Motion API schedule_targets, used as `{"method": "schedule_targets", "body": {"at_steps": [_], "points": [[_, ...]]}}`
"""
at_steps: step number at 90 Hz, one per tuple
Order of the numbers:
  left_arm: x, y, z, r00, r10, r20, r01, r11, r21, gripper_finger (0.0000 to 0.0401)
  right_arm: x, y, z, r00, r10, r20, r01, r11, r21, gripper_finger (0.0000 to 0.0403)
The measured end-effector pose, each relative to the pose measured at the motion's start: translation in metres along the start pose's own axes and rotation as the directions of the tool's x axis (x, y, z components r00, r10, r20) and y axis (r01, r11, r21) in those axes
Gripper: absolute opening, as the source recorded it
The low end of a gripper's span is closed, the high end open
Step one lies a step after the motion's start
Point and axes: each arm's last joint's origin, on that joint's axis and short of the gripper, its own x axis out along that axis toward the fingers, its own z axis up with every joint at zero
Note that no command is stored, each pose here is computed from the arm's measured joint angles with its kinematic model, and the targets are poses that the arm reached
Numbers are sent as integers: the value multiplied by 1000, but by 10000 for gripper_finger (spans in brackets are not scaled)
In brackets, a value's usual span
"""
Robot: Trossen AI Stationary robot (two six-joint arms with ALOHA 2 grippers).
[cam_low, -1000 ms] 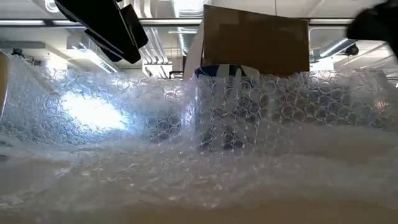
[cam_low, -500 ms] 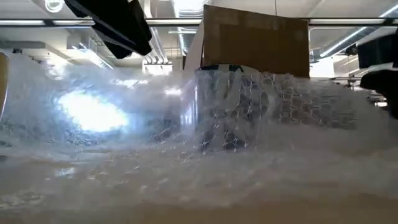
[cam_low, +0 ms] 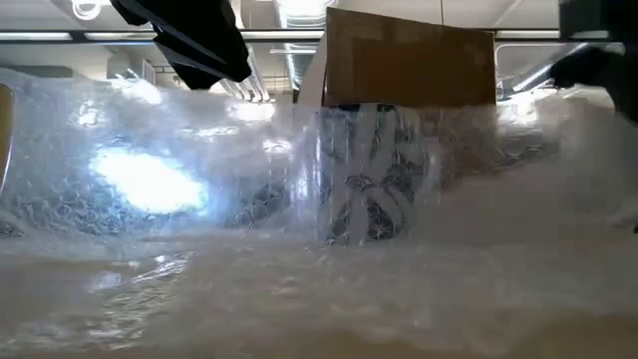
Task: Wrap mug
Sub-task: Wrap the white cup in bubble wrap
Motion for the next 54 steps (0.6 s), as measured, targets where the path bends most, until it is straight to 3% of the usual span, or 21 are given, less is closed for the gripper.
{"method": "schedule_targets", "body": {"at_steps": [11,30,41,54], "points": [[0,1,2,998,52,37,-53,998,18,59,-28,-10,29,955,-103,277,92,994,53,4],[0,3,4,993,92,71,-93,995,21,59,-27,-19,79,826,-151,543,129,988,79,1],[0,4,6,988,119,99,-122,992,23,59,-6,-26,104,803,-135,581,103,991,87,1],[0,4,9,983,126,132,-130,991,24,59,31,-33,121,844,-29,535,-8,998,67,0]]}}
